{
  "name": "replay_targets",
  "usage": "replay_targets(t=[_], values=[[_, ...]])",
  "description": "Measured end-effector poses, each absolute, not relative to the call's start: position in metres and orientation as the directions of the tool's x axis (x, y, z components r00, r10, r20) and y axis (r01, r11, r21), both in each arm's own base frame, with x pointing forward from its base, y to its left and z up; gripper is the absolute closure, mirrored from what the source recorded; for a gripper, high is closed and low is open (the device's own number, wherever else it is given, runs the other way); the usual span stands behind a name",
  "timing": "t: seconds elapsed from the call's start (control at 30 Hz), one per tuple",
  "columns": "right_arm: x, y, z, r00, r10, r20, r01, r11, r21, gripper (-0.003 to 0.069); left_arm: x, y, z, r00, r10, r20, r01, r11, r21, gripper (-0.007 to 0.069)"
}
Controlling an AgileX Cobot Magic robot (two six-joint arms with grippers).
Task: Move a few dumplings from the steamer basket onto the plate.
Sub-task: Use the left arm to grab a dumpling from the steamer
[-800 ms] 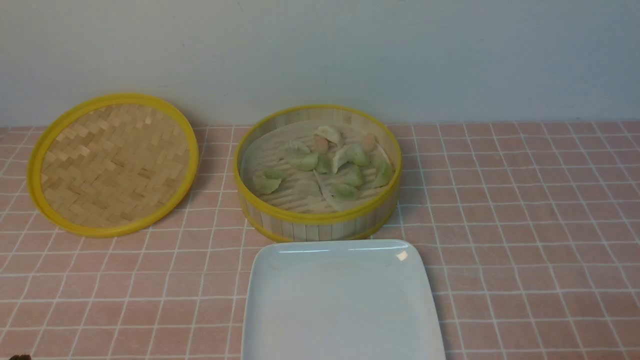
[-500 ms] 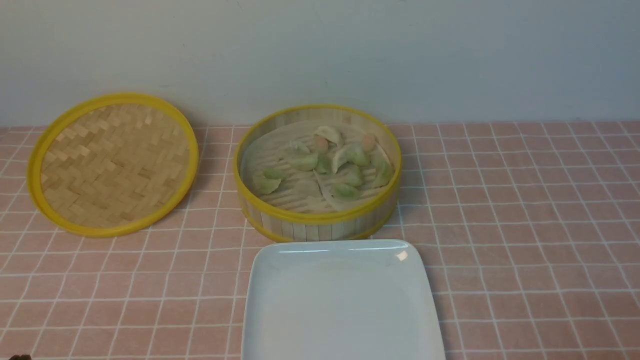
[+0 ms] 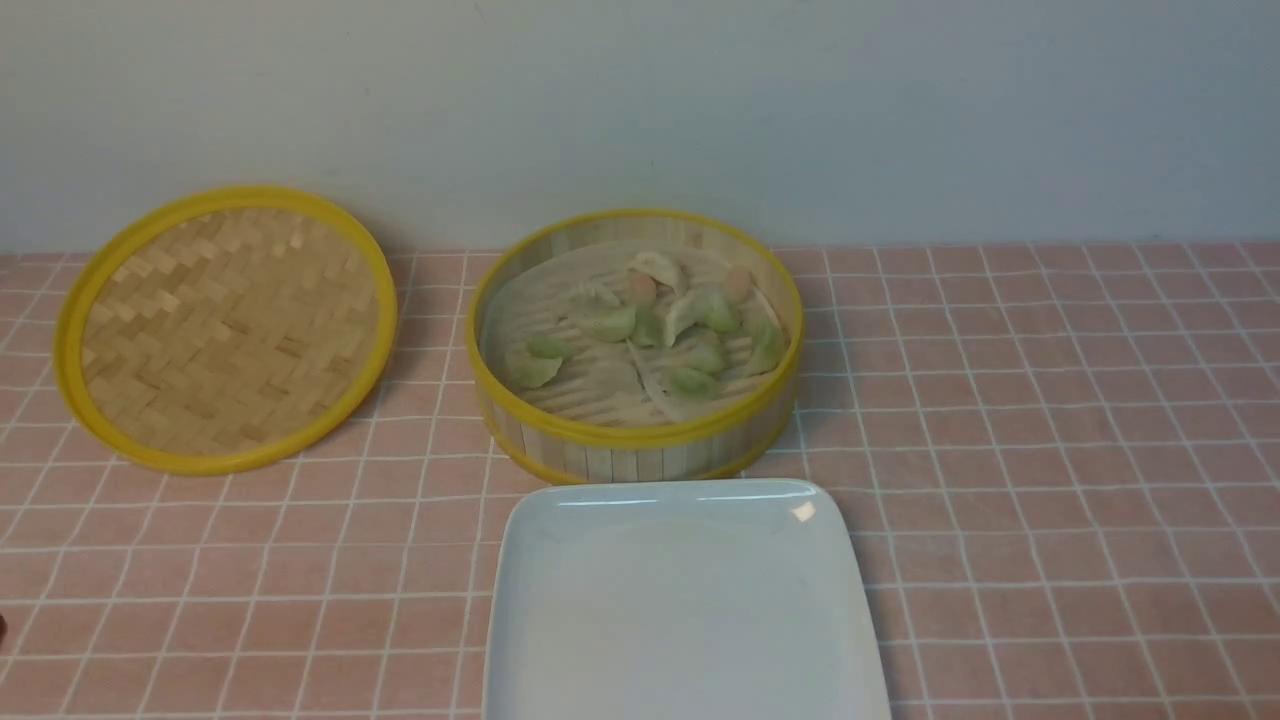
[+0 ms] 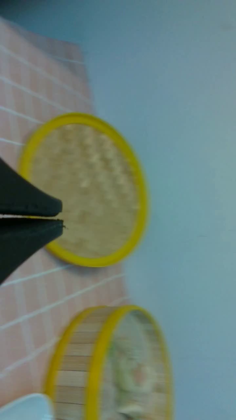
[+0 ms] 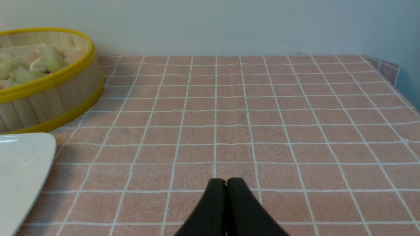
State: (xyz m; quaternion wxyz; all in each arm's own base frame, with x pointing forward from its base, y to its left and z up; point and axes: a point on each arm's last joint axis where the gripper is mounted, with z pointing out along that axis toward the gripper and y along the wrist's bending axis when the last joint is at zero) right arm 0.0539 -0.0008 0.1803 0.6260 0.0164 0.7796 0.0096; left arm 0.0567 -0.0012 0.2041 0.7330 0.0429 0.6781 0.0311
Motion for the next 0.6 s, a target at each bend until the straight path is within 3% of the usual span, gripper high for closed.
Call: replay_targets(t=[0.23,0.33,0.4,0.43,0.5,0.53,0.57,0.6], values=[[0.054,-0.001,0.181,-0.214,0.041,-0.976,0.014,0.999,0.039,0.0673,0.051,-0.005,0.230,0.363,0.095,-0.927,0.020,0.994,0.110,0.0631],[0.055,0.001,0.183,-0.166,0.181,-0.969,0.012,0.983,0.181,0.0673,0.048,-0.005,0.236,0.428,0.047,-0.902,0.041,0.997,0.071,0.0631],[0.056,0.003,0.191,-0.076,0.410,-0.909,-0.005,0.911,0.412,0.0673,0.046,-0.006,0.240,0.467,-0.025,-0.884,0.077,0.997,0.012,0.0631],[0.056,0.003,0.194,-0.047,0.476,-0.878,-0.014,0.879,0.477,0.0673,0.046,-0.006,0.241,0.475,-0.043,-0.879,0.086,0.996,-0.002,0.0631],[0.056,0.001,0.203,0.033,0.656,-0.754,-0.049,0.755,0.654,0.0673,0.044,-0.006,0.244,0.502,-0.088,-0.860,0.112,0.993,-0.036,0.0631],[0.056,0.001,0.203,0.040,0.671,-0.741,-0.052,0.742,0.669,0.0673,0.043,-0.007,0.245,0.511,-0.105,-0.853,0.123,0.991,-0.048,0.0631],[0.056,-0.002,0.208,0.084,0.767,-0.636,-0.078,0.642,0.763,0.0673,0.042,-0.007,0.247,0.525,-0.155,-0.837,0.153,0.984,-0.087,0.0631],[0.056,-0.003,0.209,0.102,0.795,-0.598,-0.088,0.606,0.791,0.0673,0.042,-0.007,0.247,0.521,-0.185,-0.833,0.169,0.979,-0.112,0.0631]])
